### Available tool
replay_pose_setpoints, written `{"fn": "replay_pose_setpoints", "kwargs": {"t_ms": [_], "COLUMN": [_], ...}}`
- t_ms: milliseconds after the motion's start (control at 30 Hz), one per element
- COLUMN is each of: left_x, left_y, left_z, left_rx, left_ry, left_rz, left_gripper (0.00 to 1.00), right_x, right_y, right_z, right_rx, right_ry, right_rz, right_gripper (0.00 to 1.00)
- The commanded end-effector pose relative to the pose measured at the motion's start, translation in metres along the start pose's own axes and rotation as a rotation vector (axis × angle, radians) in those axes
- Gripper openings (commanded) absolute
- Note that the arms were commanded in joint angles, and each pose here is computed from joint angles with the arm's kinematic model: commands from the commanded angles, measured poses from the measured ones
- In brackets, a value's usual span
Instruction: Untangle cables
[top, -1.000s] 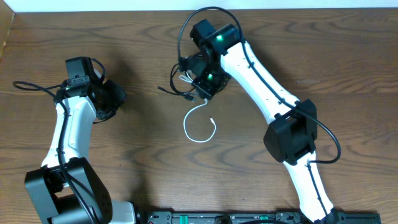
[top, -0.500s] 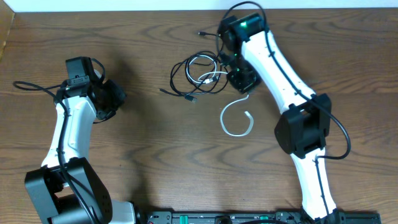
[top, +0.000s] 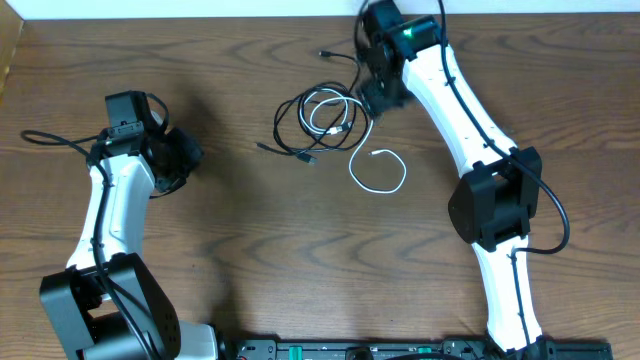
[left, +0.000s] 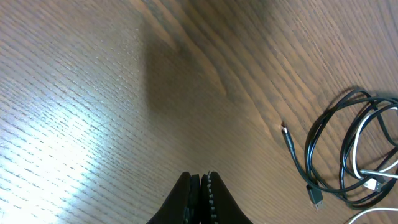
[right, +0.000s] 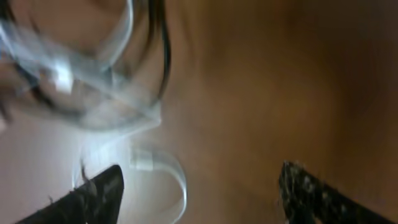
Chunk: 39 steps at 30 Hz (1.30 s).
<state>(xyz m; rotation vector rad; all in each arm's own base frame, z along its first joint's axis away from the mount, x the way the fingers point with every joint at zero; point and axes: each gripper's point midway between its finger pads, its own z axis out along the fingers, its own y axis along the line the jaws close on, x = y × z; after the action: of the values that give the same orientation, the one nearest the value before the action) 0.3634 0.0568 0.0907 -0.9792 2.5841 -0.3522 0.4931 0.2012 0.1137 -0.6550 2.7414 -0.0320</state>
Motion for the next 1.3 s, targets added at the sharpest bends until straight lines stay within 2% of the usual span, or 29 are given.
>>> {"fn": "replay_pose_setpoints", "kwargs": {"t_ms": [0,67,133,167,333,433,533,567,600,800,867,933,1033,1167,1267], "left_x": [0.002,0.002,0.001,0.002,0.001,0.001,0.0,0.0,0.0,0.001,0.002,0.002,0.002,0.002,0.002], "left_y": [0.002,0.002,0.002,0.001,0.001,0.001,0.0,0.0,0.0,-0.002,-0.002,-0.004,-0.006,-0.006,-0.006], "left_z": [0.002,0.002,0.002,0.002,0.003,0.003,0.003,0.003,0.003,0.003,0.003,0.003,0.004,0.004,0.004], "left_rx": [-0.012,-0.012,-0.012,-0.012,-0.009,-0.009,-0.008,-0.007,-0.007,-0.006,-0.005,-0.003,-0.001,0.0,0.0], "left_ry": [0.004,0.004,0.004,0.004,0.001,0.001,-0.002,-0.003,-0.003,-0.001,0.0,-0.001,-0.002,-0.002,-0.002], "left_rz": [0.01,0.01,0.01,0.011,0.012,0.012,0.013,0.013,0.012,0.015,0.018,0.022,0.027,0.028,0.028], "left_gripper": [0.08,0.08,0.08,0.08,0.08,0.08,0.08,0.08,0.08,0.08,0.08,0.08,0.08,0.08,0.08], "right_x": [-0.039,-0.067,-0.085,-0.093,-0.104,-0.096,-0.085,-0.08,-0.077,-0.077,-0.078,-0.077,-0.068,-0.044,-0.019], "right_y": [0.007,0.014,0.019,0.021,0.035,0.046,0.076,0.094,0.103,0.136,0.142,0.142,0.148,0.167,0.177], "right_z": [-0.008,-0.013,-0.016,-0.018,-0.01,0.007,0.021,0.027,0.031,0.051,0.056,0.064,0.075,0.086,0.095], "right_rx": [-0.052,-0.099,-0.131,-0.148,-0.181,-0.214,-0.359,-0.446,-0.482,-0.518,-0.496,-0.451,-0.409,-0.426,-0.424], "right_ry": [-0.166,-0.283,-0.364,-0.398,-0.457,-0.441,-0.418,-0.412,-0.413,-0.505,-0.537,-0.544,-0.527,-0.445,-0.335], "right_rz": [0.021,0.019,0.017,0.018,-0.001,-0.011,0.011,0.019,0.023,0.001,0.009,0.052,0.056,0.032,0.023], "right_gripper": [0.71,0.6,0.37,0.31,0.27,0.19,0.21,0.27,0.3,0.45,0.43,0.36,0.33,0.32,0.27]}}
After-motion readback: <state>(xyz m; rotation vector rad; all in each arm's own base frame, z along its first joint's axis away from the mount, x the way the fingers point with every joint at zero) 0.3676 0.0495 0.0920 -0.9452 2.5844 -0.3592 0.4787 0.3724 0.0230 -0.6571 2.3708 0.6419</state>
